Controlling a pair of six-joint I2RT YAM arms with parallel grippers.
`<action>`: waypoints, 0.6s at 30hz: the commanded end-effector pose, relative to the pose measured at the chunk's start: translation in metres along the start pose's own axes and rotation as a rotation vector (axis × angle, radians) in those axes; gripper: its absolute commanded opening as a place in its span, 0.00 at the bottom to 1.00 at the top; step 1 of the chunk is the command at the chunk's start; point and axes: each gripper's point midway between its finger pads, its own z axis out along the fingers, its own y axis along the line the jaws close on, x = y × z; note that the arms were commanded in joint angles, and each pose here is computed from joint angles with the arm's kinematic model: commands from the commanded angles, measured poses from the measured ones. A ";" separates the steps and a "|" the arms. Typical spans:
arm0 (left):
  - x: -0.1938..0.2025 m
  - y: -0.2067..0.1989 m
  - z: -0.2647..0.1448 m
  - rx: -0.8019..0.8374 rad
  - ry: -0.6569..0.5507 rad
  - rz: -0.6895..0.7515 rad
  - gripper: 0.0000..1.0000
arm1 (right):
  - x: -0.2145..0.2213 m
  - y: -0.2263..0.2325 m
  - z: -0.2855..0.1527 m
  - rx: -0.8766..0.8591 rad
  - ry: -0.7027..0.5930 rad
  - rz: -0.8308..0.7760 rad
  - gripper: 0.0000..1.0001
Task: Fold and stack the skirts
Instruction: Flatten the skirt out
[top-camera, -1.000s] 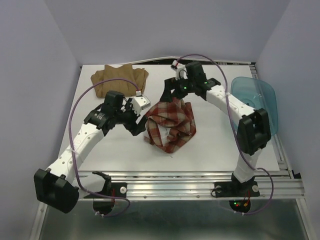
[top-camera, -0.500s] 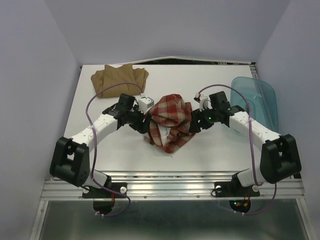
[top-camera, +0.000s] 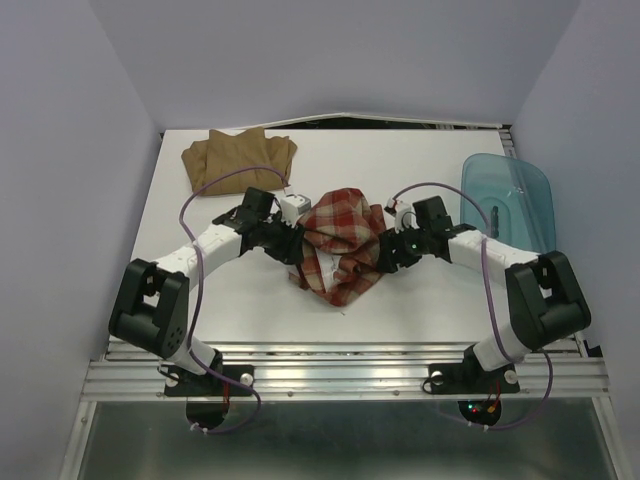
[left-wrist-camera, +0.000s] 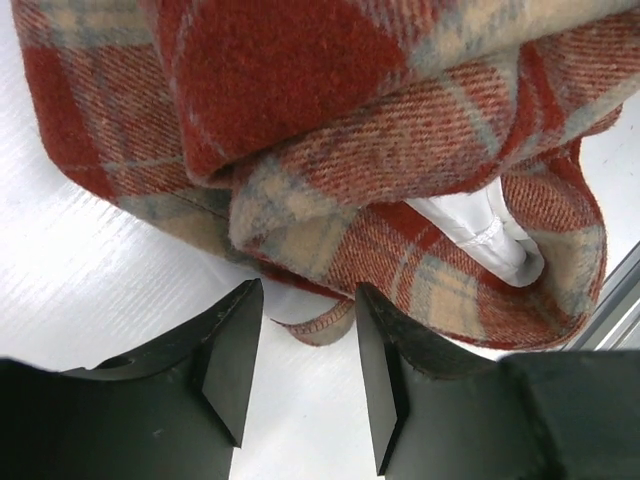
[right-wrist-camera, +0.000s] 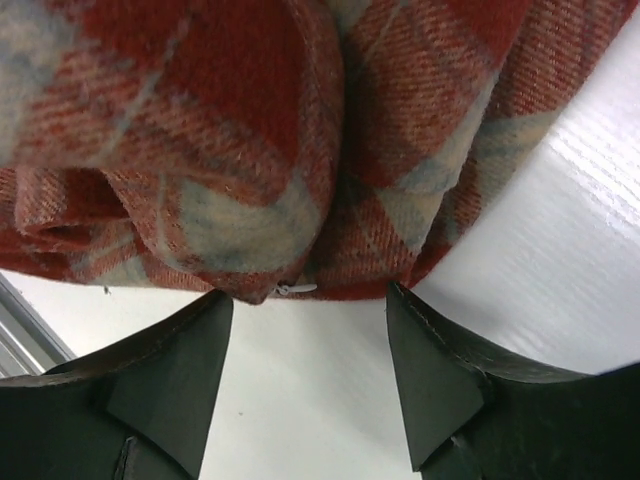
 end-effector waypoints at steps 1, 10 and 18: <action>-0.025 -0.004 -0.006 0.005 -0.082 0.034 0.45 | -0.035 0.003 0.006 -0.039 -0.120 -0.052 0.70; -0.048 -0.012 -0.014 0.041 -0.137 0.059 0.06 | -0.070 0.009 0.009 -0.082 -0.182 -0.069 0.30; -0.088 0.009 -0.051 -0.060 -0.235 0.068 0.00 | -0.132 0.025 -0.046 -0.042 -0.353 -0.081 0.01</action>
